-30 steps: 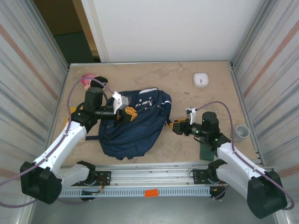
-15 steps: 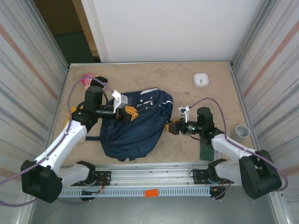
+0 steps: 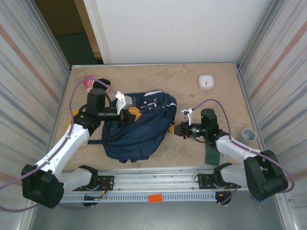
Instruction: Pack books, pencil case, and school supplies into a backpack
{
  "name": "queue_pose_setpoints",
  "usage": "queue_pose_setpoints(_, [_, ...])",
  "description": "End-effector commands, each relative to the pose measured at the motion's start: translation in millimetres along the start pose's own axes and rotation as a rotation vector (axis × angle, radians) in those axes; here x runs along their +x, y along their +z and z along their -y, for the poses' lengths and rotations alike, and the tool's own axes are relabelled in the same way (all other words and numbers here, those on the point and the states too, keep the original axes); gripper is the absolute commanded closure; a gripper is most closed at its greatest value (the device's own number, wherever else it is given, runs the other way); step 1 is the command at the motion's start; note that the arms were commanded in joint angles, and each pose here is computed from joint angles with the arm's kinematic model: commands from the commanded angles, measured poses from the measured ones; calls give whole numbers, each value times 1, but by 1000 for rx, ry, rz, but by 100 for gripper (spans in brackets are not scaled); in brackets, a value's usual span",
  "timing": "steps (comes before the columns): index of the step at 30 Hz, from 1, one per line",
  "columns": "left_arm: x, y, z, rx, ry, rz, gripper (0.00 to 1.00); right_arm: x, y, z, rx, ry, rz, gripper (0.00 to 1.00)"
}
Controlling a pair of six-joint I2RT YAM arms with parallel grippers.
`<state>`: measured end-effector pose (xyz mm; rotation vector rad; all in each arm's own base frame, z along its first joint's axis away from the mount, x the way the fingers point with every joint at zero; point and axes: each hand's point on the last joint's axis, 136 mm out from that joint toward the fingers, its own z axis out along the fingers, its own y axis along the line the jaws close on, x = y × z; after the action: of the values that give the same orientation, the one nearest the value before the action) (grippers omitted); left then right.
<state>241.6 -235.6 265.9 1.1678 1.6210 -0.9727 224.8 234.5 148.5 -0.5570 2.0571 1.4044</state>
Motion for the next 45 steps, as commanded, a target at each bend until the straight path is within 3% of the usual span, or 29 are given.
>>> queue_pose_setpoints(1, [-18,-12,-25,-170,69,18,100,-9,-2,-5,11,-35,10,100])
queue_pose_setpoints(8, [-16,-12,-40,-293,45,-6,100,-15,2,-20,9,-50,-19,100])
queue_pose_setpoints(18, [-15,2,-74,-623,-10,-7,100,-8,32,-67,3,-108,-117,100])
queue_pose_setpoints(28, [-13,19,-97,-801,-101,20,100,4,64,-91,-24,-16,-183,100])
queue_pose_setpoints(33, [-7,34,-103,-847,-101,-4,100,3,71,-85,34,60,-192,100])
queue_pose_setpoints(37, [-2,43,-108,-866,-145,5,100,1,80,-96,-3,138,-173,100])
queue_pose_setpoints(41, [-6,56,-103,-796,-136,21,100,7,88,-98,22,190,-172,100])
queue_pose_setpoints(42, [-6,58,-98,-764,-125,20,100,8,88,-96,32,201,-171,97])
queue_pose_setpoints(45, [-13,61,-80,-662,-65,50,100,9,82,-77,99,231,-145,71])
